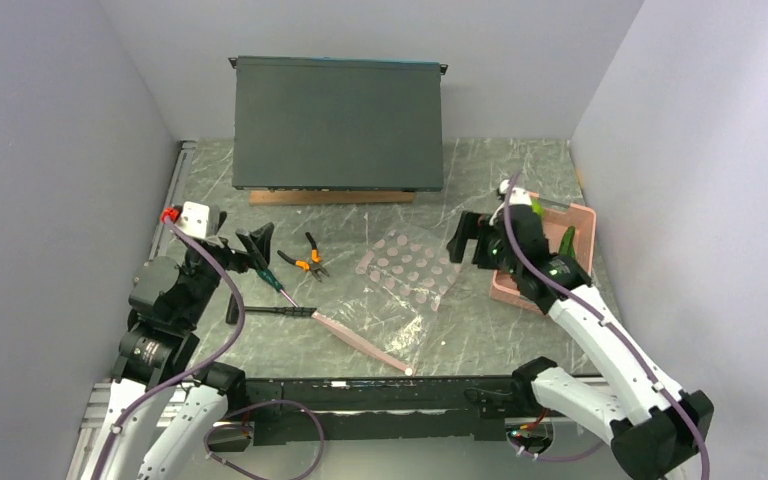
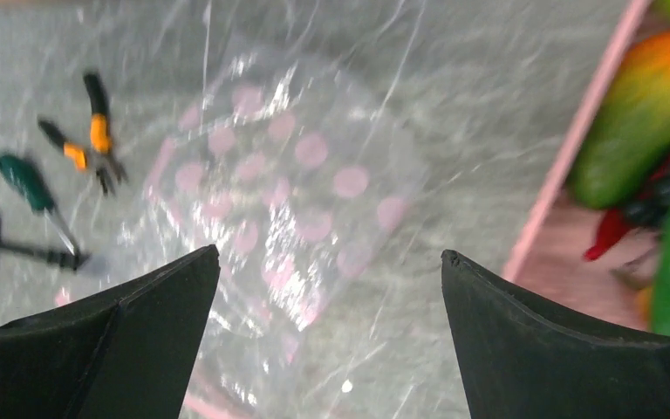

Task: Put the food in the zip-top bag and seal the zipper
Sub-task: Pick up the zipper food storage bag at the corner of the board.

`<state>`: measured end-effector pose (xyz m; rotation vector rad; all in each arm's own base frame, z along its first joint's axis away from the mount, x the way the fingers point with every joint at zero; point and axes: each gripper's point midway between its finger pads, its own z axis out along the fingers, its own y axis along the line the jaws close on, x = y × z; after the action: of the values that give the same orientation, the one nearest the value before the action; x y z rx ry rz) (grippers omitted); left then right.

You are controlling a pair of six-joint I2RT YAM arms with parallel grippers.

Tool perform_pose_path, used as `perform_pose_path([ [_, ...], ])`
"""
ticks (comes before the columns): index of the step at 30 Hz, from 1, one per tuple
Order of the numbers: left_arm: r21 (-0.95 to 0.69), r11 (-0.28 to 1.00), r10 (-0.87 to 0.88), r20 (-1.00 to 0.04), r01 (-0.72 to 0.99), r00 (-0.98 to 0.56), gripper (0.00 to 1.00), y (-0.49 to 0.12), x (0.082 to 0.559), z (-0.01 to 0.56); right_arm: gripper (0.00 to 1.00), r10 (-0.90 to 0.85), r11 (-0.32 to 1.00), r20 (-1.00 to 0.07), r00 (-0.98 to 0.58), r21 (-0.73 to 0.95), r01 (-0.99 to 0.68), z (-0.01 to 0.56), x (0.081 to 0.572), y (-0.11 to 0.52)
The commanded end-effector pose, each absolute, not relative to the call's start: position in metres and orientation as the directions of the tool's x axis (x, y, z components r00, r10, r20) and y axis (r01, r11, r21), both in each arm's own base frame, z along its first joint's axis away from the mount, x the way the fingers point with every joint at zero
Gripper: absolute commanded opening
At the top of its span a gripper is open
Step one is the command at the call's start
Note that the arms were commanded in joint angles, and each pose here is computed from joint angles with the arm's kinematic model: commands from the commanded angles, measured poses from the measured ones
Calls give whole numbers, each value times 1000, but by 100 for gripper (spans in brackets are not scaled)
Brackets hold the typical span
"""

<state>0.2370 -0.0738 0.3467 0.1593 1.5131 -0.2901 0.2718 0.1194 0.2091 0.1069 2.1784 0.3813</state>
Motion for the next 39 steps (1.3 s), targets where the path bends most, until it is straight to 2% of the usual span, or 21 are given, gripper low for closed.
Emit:
perform_pose_path([
  [1,-86,948,-83,-996,305,-22,99,-77,232,322,100,203,883,-754,-625,417,-217,208,259,180],
  [7,-70,955,-63,-997,287,-35,99,-74,235,311,100,-40,848,-826,-562,270,-457,200,223,265],
  [13,-74,966,-74,-997,246,-6,99,-65,232,313,99,-306,823,-833,-461,11,-567,173,179,331],
  [18,-89,980,-101,-993,180,63,99,-49,223,322,98,-570,749,-764,-301,-332,-574,137,145,356],
  [22,-99,987,-111,-990,124,89,99,-38,221,324,94,-725,654,-647,-234,-542,-527,108,129,358],
  [29,-102,989,-111,-990,104,85,99,-34,221,323,89,-833,549,-521,-184,-743,-382,78,126,347],
  [34,-102,990,-111,-990,101,83,99,-34,221,323,86,-844,535,-508,-172,-771,-345,70,133,342],
  [39,-99,990,-107,-992,103,71,99,-35,223,320,75,-829,560,-522,-202,-760,-332,67,144,338],
])
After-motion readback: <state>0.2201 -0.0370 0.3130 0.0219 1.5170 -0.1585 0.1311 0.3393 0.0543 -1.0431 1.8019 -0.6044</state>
